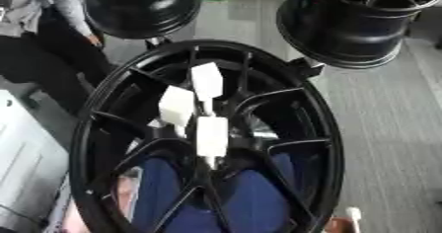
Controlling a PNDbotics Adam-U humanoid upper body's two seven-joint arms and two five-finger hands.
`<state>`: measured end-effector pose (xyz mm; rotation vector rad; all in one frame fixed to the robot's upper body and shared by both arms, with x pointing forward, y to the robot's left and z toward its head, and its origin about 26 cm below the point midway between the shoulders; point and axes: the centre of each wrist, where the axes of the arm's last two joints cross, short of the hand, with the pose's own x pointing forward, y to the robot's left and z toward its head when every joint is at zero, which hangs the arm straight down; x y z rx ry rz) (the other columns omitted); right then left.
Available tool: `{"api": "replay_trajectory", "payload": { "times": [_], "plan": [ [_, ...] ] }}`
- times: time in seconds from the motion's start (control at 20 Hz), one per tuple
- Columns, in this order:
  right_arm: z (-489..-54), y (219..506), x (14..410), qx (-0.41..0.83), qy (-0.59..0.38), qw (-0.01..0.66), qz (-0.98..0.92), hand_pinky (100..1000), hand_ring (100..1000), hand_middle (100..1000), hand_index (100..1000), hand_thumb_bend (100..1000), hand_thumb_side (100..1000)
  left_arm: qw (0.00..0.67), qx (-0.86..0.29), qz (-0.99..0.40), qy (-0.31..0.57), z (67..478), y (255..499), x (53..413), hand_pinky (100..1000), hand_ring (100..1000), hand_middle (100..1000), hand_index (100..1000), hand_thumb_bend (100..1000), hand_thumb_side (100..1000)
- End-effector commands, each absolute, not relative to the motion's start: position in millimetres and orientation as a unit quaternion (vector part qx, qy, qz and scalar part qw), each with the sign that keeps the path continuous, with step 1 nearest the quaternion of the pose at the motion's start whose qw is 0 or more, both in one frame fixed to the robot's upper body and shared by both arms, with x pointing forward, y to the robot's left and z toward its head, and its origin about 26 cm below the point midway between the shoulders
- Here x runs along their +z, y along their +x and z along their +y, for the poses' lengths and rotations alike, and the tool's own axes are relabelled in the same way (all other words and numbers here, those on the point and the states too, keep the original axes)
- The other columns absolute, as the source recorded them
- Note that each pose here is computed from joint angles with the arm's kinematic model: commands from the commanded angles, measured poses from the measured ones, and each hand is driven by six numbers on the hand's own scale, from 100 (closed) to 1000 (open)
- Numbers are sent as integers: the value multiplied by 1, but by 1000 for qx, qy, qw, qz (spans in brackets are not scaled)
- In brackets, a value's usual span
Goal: Pull the pin out of the wheel hub.
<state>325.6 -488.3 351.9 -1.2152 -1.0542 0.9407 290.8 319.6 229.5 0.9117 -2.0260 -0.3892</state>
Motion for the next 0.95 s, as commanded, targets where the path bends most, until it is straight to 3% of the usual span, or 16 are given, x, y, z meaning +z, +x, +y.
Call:
{"api": "replay_trajectory", "payload": {
  "times": [0.05, 0.1, 0.3, 0.7, 0.95],
  "plan": [
    [-492, 317, 373, 384, -555, 577, -460, 896, 887, 836, 851, 147, 175, 406, -159, -816, 379, 322, 288, 243, 749, 869, 745, 764, 446, 749],
    [-491, 317, 373, 378, -559, 574, -464, 895, 880, 829, 849, 100, 164, 406, -160, -816, 379, 322, 288, 243, 749, 869, 745, 763, 446, 749],
    [-483, 318, 378, 347, -579, 552, -489, 887, 846, 808, 847, 100, 100, 405, -159, -818, 377, 321, 288, 243, 748, 868, 745, 763, 448, 748],
    [-381, 313, 387, 426, -536, 446, -576, 881, 840, 806, 856, 100, 100, 395, -164, -827, 365, 316, 291, 249, 748, 867, 744, 762, 448, 745],
    [-361, 305, 386, 440, -526, 440, -580, 881, 840, 806, 856, 100, 100, 395, -165, -828, 363, 315, 291, 249, 748, 867, 744, 762, 448, 745]
  ]
}}
